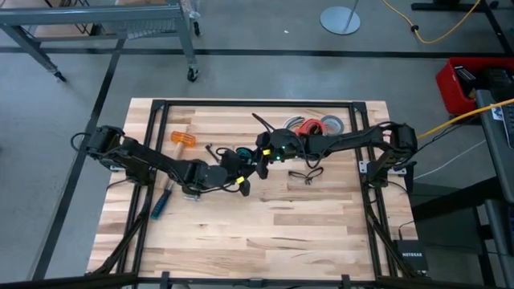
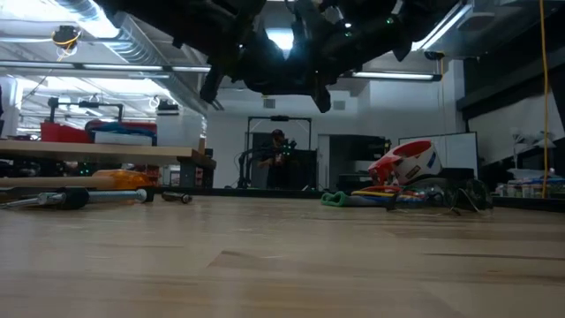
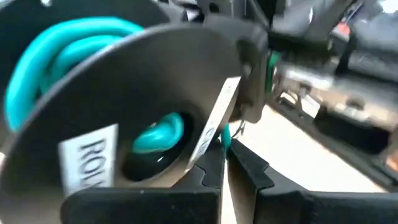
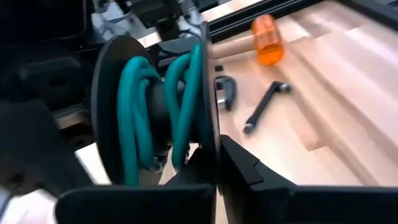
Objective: Coil cords
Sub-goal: Coil the green wire to the spool
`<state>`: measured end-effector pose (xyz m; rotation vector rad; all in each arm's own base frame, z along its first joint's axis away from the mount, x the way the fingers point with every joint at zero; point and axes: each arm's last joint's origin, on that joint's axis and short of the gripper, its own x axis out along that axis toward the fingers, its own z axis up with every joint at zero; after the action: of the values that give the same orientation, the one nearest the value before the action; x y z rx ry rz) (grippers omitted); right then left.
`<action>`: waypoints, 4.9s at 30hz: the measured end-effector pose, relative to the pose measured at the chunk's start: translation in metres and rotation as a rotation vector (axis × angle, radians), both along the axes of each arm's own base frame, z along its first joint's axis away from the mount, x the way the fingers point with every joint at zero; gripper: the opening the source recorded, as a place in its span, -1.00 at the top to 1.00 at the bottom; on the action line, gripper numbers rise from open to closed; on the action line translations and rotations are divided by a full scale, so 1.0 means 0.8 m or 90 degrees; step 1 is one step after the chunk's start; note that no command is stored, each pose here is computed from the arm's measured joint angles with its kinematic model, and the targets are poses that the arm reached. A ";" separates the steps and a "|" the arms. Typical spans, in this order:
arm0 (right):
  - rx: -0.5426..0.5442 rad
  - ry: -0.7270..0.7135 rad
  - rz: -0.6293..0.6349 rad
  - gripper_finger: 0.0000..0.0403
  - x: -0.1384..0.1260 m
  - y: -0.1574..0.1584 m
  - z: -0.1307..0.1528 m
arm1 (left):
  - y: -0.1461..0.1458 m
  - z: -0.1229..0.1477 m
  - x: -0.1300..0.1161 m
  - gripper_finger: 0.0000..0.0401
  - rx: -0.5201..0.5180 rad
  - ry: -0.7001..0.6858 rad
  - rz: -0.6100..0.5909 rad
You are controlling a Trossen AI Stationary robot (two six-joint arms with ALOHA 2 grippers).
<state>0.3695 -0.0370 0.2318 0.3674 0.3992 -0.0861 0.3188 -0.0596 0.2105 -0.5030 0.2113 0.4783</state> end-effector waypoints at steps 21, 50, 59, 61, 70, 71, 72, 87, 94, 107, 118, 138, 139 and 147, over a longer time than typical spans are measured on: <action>0.302 0.107 0.378 0.96 -0.036 -0.039 -0.014 | -0.038 -0.020 -0.019 0.99 0.107 0.136 -0.091; 0.139 0.065 0.188 0.96 -0.021 -0.044 -0.010 | -0.053 0.036 -0.004 0.34 0.125 -0.135 -0.157; 0.006 -0.033 0.117 0.96 -0.004 -0.020 0.007 | -0.025 0.035 0.004 0.27 0.049 -0.164 -0.071; -0.002 -0.038 0.108 0.96 -0.003 -0.016 0.008 | -0.022 0.035 0.005 0.31 0.049 -0.164 -0.062; -0.020 -0.040 0.110 0.96 -0.002 -0.014 0.009 | -0.022 0.033 0.004 0.40 0.039 -0.155 -0.056; -0.020 -0.040 0.110 0.96 -0.002 -0.014 0.009 | -0.023 0.031 0.004 0.40 0.032 -0.149 -0.057; -0.020 -0.041 0.110 0.96 -0.002 -0.014 0.009 | -0.023 0.029 0.004 0.40 0.030 -0.141 -0.057; -0.020 -0.039 0.110 0.96 -0.002 -0.013 0.008 | -0.025 0.029 0.002 0.42 0.026 -0.145 -0.031; -0.020 -0.039 0.110 0.96 -0.002 -0.013 0.008 | -0.025 0.032 0.002 0.42 0.030 -0.158 -0.026; -0.020 -0.039 0.109 0.96 -0.002 -0.014 0.008 | -0.025 0.040 0.002 0.44 0.056 -0.189 -0.008; -0.003 -0.038 0.108 0.96 -0.001 -0.008 0.008 | -0.023 0.039 0.002 0.96 0.069 -0.180 0.003; -0.040 0.072 0.052 0.96 -0.006 0.024 -0.010 | -0.028 0.020 -0.001 0.99 -0.008 -0.116 -0.007; -0.041 0.082 0.050 0.96 -0.007 0.024 -0.012 | -0.028 0.019 -0.001 0.99 -0.013 -0.116 -0.007; -0.073 0.094 0.044 0.96 -0.007 0.039 -0.013 | -0.018 0.010 0.001 0.99 -0.060 -0.087 -0.010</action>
<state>0.3639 -0.0058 0.2210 0.2338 0.5501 -0.0684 0.3193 -0.0742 0.2186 -0.6240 0.1075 0.4183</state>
